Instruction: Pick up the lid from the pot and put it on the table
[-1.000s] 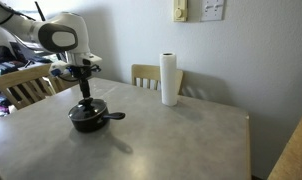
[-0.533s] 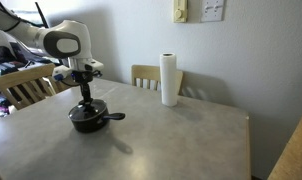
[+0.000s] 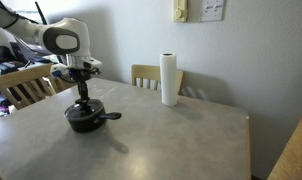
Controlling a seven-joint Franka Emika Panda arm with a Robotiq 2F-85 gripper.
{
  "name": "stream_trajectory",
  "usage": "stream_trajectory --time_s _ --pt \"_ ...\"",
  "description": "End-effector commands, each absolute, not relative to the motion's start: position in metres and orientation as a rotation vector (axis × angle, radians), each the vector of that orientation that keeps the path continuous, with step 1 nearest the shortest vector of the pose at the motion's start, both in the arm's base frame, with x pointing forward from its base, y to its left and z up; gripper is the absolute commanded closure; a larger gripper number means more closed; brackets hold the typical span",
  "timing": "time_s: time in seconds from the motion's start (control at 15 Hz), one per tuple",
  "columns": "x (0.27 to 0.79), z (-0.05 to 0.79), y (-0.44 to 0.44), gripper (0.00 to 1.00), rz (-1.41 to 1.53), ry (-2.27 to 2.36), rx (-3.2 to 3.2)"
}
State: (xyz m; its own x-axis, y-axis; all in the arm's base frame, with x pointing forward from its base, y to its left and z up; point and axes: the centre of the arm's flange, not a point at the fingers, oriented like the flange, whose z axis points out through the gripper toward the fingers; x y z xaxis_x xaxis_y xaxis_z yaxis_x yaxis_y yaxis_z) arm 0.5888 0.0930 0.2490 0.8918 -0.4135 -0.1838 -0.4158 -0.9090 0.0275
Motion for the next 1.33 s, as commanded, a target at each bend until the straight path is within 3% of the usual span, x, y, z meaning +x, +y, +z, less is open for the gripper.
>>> stream_trajectory --time_s 0.0,0.6,1.27 --pt "0.579 0.283 0.102 0.85 0.376 0.556 -3.088" --pt "0.557 0.356 0.074 0.85 0.384 0.526 -3.315" --pt "0.534 0.365 -0.106 0.85 0.336 0.220 -3.526"
